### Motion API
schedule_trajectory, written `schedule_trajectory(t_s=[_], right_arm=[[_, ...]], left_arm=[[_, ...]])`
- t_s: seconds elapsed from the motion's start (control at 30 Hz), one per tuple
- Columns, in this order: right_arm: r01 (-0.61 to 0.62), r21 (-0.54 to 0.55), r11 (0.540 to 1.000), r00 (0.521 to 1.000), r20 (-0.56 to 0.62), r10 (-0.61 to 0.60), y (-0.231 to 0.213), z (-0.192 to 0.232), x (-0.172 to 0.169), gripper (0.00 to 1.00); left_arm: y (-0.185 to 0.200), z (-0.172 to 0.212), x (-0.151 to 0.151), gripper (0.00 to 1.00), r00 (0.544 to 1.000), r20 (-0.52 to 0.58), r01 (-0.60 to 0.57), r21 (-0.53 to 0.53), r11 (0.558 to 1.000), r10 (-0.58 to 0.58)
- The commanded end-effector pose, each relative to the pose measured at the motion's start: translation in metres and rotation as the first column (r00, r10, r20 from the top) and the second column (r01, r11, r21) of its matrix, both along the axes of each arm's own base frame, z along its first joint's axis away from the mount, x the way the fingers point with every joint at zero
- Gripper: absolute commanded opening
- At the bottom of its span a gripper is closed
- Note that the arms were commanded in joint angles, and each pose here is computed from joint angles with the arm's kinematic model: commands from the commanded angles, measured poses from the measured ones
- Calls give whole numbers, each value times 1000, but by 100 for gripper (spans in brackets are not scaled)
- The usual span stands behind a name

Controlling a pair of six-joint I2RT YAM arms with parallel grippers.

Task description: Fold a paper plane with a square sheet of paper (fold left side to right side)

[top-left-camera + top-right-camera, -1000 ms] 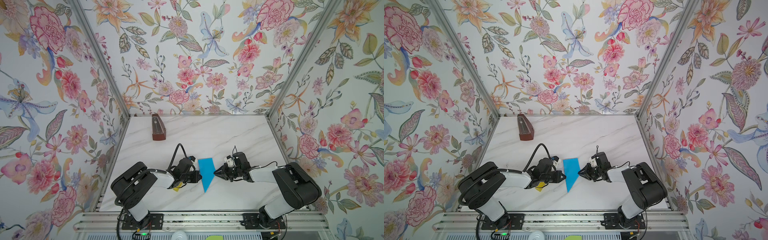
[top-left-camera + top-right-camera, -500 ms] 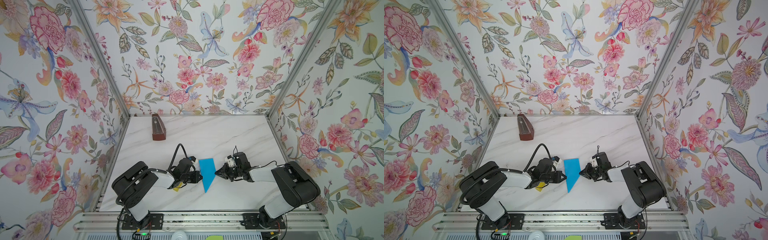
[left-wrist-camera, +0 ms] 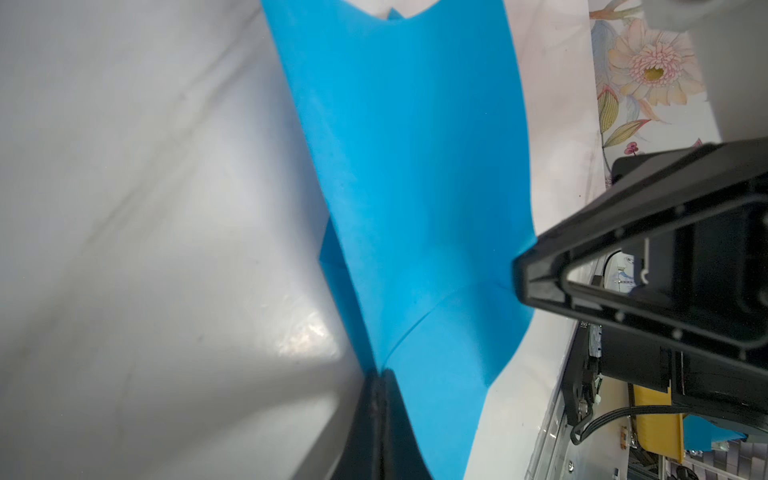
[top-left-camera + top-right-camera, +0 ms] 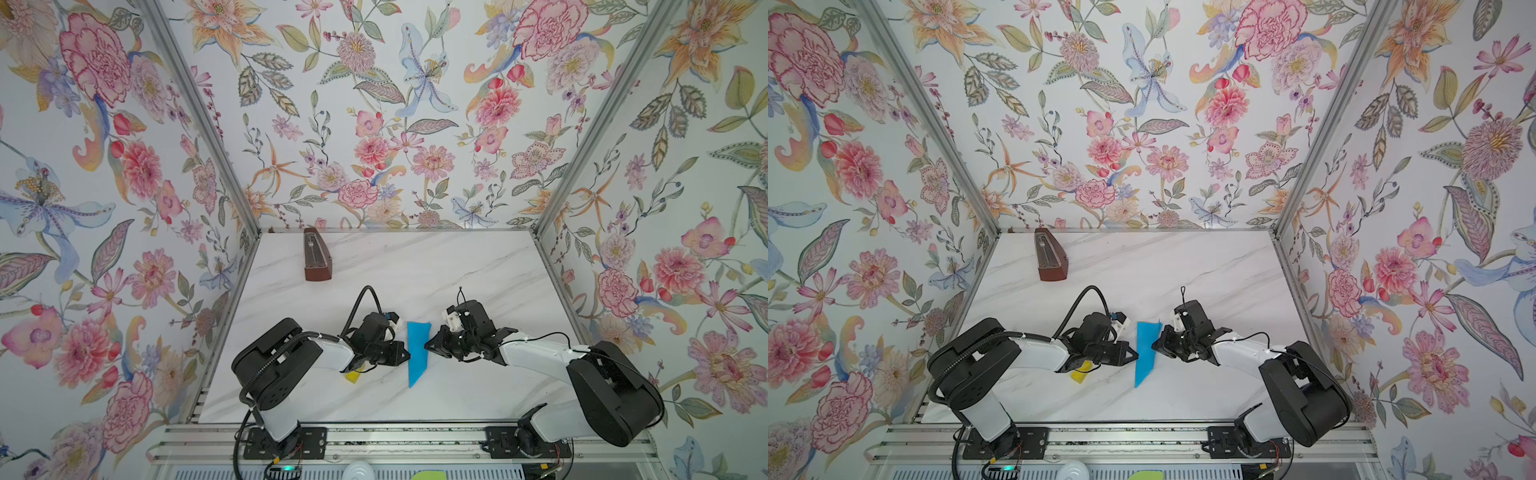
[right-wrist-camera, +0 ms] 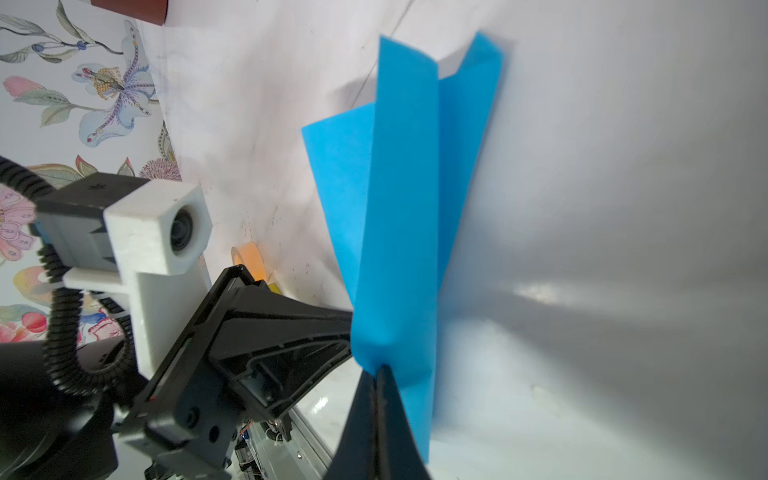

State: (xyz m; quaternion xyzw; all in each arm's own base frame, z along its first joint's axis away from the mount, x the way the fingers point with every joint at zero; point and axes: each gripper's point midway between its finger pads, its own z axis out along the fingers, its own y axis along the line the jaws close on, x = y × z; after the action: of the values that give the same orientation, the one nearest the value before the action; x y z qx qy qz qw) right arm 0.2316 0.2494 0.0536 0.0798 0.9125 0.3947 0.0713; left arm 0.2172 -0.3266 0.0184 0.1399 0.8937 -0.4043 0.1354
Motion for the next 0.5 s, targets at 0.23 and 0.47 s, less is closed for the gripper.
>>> schedule_trajectory(t_s=[0.23,0.47], right_arm=[[6,-32,999,1000,14,-6,15,3,8,0],[12,-27,1000,1000,14,-11,21,-3,18,0]], left_arm=[[-4,-10,-10,0,996,-43,73,27,997,-72],[-5,-11,-10,0,996,-42,77,31,997,-76]])
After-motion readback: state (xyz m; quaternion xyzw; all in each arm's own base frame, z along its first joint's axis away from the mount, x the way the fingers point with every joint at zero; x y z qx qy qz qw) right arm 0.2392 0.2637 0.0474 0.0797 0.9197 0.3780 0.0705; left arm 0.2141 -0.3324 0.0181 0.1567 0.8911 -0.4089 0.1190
